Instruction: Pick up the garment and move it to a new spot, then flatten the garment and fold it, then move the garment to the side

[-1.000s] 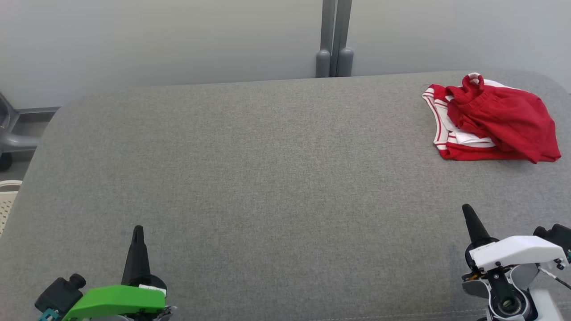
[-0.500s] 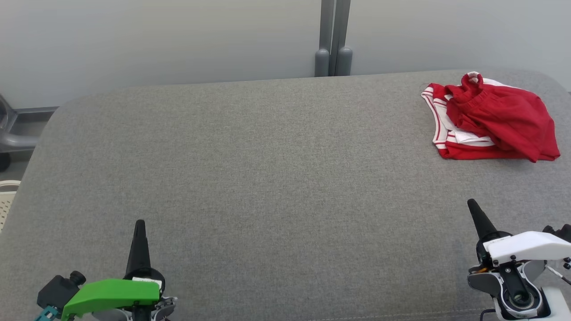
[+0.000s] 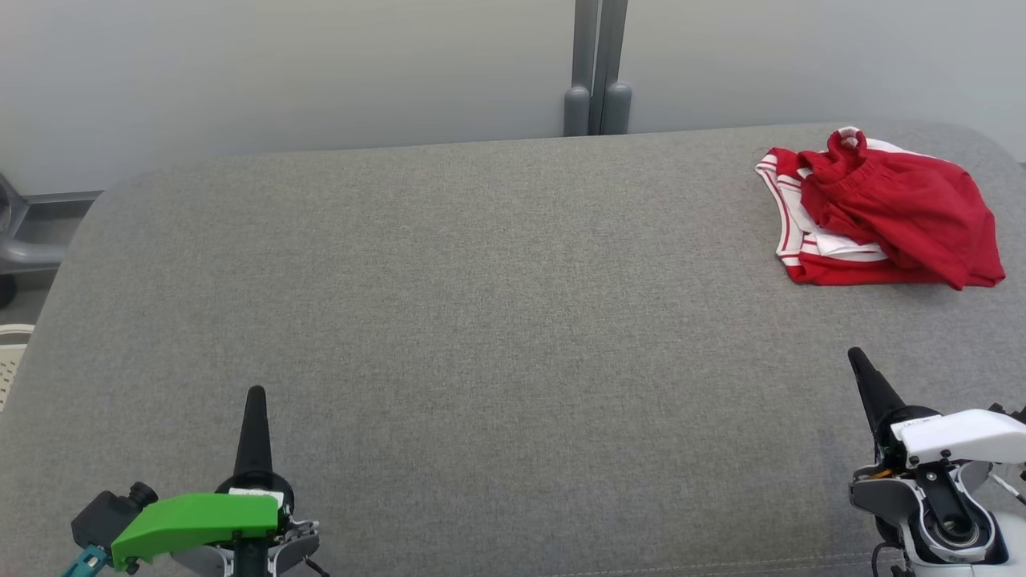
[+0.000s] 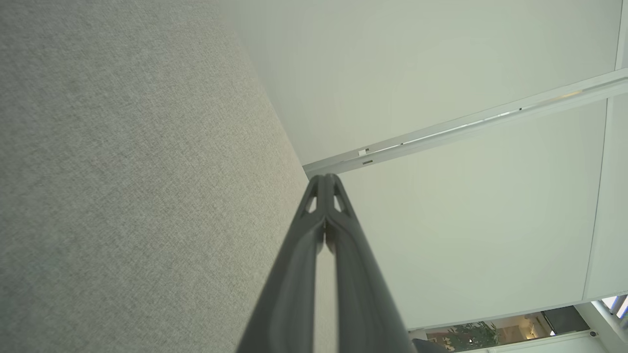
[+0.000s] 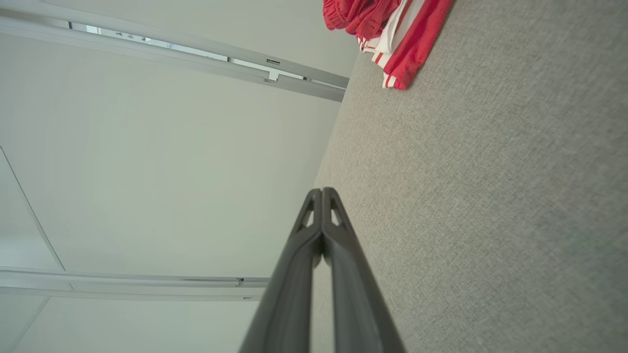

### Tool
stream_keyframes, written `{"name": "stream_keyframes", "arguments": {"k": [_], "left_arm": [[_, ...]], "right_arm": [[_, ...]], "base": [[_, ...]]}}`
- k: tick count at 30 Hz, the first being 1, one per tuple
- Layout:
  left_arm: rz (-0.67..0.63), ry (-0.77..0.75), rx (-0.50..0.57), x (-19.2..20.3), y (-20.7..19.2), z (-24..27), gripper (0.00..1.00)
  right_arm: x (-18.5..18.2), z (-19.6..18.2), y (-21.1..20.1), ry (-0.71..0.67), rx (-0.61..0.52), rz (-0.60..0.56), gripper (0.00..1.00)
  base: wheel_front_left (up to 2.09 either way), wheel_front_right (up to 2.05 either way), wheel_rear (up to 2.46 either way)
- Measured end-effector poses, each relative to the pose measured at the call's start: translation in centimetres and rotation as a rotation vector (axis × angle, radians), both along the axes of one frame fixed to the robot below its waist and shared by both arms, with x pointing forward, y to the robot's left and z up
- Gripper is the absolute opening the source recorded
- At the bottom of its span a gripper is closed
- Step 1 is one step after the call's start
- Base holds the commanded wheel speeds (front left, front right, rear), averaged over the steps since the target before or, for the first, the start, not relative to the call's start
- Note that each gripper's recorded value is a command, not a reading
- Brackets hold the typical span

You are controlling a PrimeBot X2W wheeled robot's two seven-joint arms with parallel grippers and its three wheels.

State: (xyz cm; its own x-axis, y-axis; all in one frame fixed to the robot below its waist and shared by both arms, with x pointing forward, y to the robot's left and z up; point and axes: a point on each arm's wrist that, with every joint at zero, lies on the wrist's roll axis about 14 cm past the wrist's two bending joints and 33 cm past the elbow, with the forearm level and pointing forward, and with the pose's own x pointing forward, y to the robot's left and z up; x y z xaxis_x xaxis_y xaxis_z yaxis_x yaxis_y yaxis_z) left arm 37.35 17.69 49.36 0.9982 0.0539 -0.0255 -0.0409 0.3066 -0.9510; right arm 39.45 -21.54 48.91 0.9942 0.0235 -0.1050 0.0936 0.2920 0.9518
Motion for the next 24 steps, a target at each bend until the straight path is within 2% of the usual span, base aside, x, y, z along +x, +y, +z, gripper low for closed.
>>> {"name": "stream_keyframes", "arguments": {"k": [24], "left_arm": [[-0.011,-0.016,-0.201,0.9,-0.6,0.6,0.00]], "right_arm": [[0.3,1.2,-1.1,-0.050,0.198,-0.010,0.00]], "base": [[0.00,0.00,0.00]]}}
